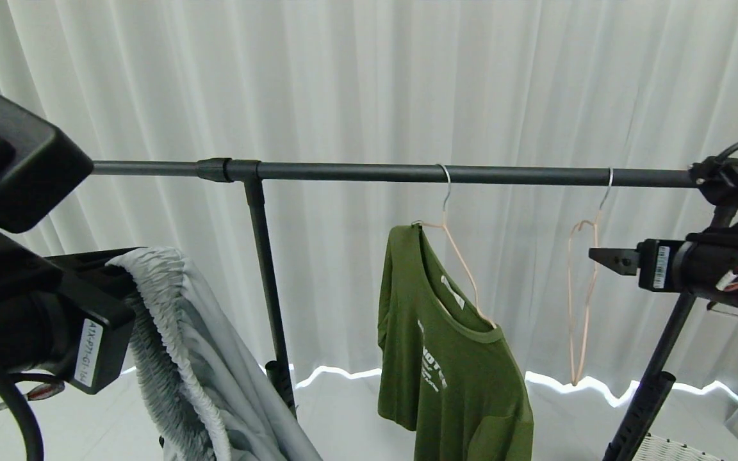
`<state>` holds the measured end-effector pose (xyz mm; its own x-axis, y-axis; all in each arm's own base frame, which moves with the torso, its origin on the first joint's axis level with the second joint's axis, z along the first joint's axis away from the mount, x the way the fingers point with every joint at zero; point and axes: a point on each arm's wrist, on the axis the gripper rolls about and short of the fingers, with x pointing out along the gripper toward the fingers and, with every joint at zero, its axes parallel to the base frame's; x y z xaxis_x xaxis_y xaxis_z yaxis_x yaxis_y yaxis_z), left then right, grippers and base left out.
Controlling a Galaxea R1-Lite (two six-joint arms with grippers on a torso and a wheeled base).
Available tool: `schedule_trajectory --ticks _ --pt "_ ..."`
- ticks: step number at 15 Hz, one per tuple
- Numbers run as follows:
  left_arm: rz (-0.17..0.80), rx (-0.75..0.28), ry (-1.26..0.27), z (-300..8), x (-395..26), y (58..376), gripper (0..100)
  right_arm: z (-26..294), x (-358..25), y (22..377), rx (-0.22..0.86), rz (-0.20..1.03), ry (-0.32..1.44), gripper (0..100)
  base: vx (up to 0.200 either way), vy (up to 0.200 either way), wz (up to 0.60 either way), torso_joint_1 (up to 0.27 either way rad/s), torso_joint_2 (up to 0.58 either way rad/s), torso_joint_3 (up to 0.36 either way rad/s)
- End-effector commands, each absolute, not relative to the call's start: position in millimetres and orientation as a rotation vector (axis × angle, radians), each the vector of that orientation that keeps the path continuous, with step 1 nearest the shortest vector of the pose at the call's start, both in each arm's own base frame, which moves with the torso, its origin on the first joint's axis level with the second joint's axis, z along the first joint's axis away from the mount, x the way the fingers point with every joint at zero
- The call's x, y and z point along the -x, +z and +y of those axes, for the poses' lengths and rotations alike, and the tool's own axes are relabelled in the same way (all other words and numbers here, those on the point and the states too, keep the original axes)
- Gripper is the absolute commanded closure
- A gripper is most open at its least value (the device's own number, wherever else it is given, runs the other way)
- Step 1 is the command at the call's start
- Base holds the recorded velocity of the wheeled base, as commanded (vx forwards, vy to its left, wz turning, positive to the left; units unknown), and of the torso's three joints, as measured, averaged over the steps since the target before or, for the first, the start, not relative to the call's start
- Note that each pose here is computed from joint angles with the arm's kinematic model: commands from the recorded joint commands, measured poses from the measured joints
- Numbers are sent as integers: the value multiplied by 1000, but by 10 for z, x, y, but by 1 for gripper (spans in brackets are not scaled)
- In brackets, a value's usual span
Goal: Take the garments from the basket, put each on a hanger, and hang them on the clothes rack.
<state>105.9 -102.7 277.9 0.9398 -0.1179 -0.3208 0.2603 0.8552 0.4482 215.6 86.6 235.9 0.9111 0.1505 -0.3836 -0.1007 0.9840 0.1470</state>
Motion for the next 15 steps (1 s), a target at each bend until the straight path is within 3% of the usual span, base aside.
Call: schedule_trajectory --ticks 1,8,15 --pt "305 -525 -210 -1052 -1070 2729 100 1011 -2484 2193 -107 477 118 0 0 0 0 0 0 0" --pt "326 -534 -328 -1100 -1038 2638 100 955 -2366 2105 -17 541 103 0 0 0 0 0 0 0" --pt "279 -476 -295 -1094 -1107 2745 100 876 -2208 2135 5 581 63 0 0 0 0 0 0 0"
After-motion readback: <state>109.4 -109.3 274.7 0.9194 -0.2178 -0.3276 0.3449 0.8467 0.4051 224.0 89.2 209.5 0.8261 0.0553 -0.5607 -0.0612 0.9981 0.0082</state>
